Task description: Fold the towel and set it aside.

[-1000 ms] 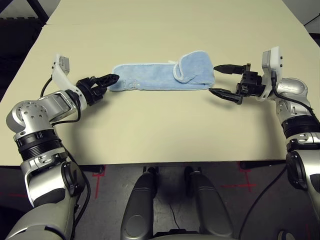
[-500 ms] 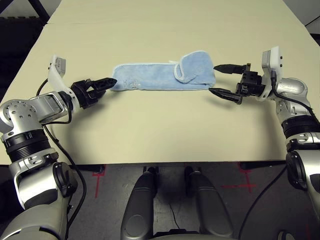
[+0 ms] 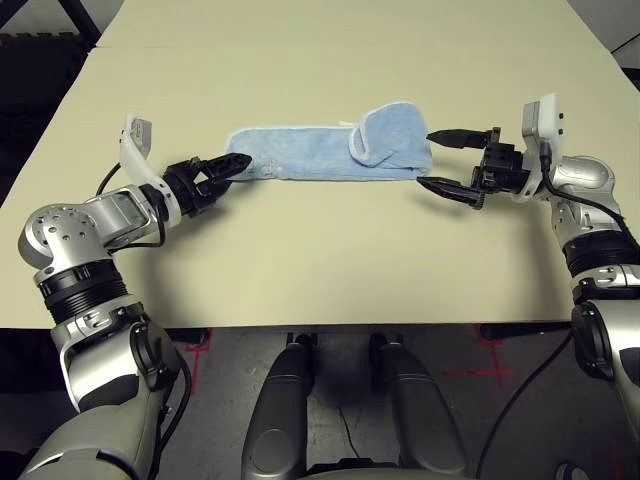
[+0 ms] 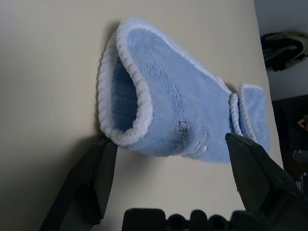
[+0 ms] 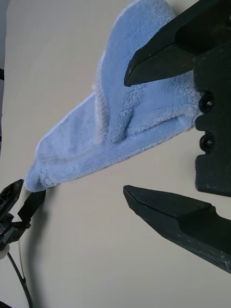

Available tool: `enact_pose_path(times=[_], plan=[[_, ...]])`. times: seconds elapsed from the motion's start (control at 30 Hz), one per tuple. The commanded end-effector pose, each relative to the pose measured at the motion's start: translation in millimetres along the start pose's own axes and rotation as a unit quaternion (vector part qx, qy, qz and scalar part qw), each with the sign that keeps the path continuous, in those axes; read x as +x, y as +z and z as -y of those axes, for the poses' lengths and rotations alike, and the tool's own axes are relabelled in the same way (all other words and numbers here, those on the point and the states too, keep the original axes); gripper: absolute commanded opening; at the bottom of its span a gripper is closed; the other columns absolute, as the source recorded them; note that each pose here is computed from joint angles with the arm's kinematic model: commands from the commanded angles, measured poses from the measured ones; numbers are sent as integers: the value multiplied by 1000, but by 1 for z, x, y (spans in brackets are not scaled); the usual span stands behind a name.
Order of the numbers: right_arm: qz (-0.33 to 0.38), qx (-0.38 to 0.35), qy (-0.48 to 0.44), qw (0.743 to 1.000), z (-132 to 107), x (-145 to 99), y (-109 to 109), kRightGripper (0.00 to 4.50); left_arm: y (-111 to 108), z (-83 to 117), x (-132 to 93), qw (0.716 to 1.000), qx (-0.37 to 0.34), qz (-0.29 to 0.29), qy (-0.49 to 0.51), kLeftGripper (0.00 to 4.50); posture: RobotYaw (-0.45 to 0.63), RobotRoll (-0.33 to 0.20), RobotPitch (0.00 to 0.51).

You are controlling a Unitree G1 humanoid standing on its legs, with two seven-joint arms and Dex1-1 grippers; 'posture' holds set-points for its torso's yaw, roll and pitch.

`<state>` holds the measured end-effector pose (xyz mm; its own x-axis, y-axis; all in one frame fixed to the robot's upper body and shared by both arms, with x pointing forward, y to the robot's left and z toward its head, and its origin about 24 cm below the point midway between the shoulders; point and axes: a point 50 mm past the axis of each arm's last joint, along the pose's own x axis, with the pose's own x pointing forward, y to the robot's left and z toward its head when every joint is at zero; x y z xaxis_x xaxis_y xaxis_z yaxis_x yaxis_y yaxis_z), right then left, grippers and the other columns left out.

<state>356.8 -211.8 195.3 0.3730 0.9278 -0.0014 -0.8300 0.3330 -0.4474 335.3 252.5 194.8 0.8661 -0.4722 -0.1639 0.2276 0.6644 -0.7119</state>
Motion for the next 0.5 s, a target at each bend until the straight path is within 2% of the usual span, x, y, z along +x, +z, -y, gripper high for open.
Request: enact_pose_path(times=[0.03,0.17,0.23,0.5], plan=[[-4,-5,1,1000,-2,-3,-1,4459,-3,-12,3,999,-11,-1,33,4500,52,0,261],[-5,-5,1,1000,-2,-3,-1,4459,-2,-11,5,999,-11,1,32,4500,52,0,262],[-5,-6,0,1000,-2,-4,-1,4500,-2,-11,6,999,-8,-2,34,4116,52,0,262],[-6,-6,0,1000,-2,-4,-1,4500,-2,-12,5,999,-10,-1,32,1333,52,0,262]])
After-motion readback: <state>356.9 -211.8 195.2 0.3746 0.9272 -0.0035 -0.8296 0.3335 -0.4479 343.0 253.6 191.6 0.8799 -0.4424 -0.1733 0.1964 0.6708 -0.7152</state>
